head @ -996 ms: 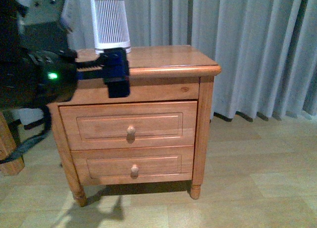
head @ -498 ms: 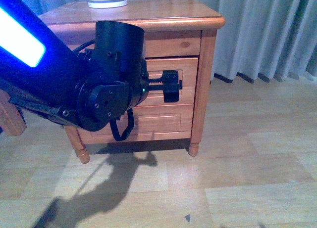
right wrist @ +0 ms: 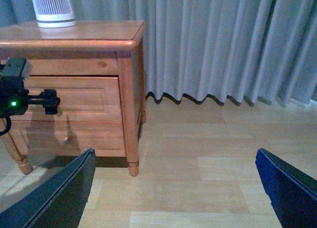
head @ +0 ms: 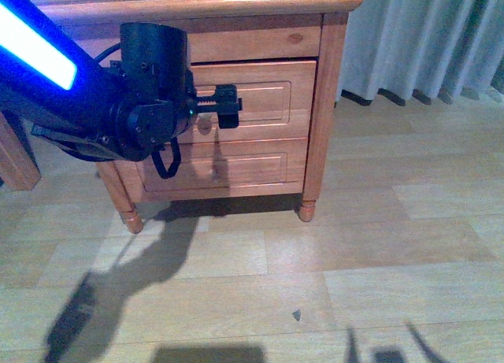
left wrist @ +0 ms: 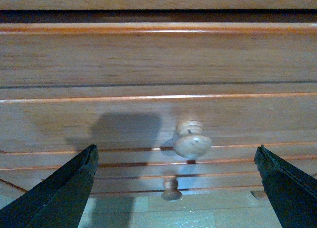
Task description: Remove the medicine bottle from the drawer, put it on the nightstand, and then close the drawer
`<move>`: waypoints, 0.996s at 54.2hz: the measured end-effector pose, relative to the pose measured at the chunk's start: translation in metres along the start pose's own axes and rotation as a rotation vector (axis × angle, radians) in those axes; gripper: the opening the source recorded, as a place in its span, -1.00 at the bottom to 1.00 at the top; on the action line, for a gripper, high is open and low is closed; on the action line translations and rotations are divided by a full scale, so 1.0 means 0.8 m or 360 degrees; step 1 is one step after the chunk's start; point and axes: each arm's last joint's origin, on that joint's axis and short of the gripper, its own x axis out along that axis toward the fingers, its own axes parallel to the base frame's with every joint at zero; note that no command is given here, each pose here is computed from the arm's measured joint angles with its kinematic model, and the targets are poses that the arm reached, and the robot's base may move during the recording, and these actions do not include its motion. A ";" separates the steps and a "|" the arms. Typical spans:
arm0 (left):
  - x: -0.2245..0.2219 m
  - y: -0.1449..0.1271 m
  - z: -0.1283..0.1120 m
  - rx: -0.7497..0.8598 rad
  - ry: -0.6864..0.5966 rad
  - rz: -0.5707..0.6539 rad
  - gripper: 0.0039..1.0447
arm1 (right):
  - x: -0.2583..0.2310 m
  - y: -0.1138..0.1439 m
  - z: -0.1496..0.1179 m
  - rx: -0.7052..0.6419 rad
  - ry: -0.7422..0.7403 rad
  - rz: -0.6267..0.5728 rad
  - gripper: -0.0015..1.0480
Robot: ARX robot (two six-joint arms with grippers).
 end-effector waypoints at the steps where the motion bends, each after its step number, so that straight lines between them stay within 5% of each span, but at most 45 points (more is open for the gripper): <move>1: 0.002 0.001 -0.001 -0.0001 0.0000 0.0005 0.88 | 0.000 0.000 0.000 0.0000 0.0000 0.0001 0.87; 23: 0.011 -0.020 -0.028 -0.0034 0.0040 0.0003 0.88 | 0.000 0.000 0.000 0.0000 0.0000 0.0001 0.87; 54: 0.027 -0.031 -0.009 -0.0068 -0.0031 0.0007 0.88 | 0.000 0.000 0.000 0.0000 0.0000 0.0001 0.87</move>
